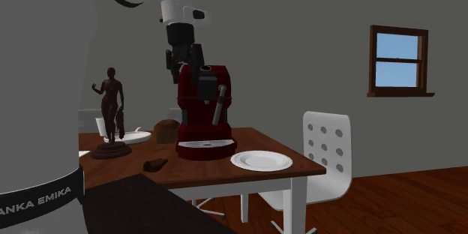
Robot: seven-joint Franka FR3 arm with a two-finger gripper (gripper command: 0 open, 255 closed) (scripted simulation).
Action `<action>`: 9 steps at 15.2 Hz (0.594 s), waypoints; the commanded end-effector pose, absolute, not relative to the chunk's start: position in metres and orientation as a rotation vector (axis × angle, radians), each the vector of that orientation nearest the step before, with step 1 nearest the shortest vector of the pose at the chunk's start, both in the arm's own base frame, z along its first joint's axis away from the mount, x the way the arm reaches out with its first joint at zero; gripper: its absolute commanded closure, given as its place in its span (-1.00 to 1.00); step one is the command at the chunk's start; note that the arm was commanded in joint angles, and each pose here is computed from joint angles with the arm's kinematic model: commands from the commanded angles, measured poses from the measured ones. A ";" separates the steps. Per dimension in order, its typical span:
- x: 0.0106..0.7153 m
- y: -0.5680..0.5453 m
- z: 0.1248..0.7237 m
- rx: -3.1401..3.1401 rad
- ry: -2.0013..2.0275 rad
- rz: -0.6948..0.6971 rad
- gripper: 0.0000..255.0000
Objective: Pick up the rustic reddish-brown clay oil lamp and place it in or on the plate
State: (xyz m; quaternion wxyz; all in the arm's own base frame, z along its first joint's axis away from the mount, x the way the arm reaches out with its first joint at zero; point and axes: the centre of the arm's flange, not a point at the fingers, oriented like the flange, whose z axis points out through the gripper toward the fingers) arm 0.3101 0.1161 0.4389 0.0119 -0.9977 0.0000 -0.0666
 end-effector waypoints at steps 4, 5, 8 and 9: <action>0.309 0.154 0.386 -3.106 -0.011 -0.202 -1.00; 0.308 0.162 0.376 -3.106 -0.013 -0.200 -1.00; 0.308 0.187 0.345 -3.103 -0.021 -0.196 -1.00; 0.307 0.195 0.335 -3.103 -0.024 -0.194 -1.00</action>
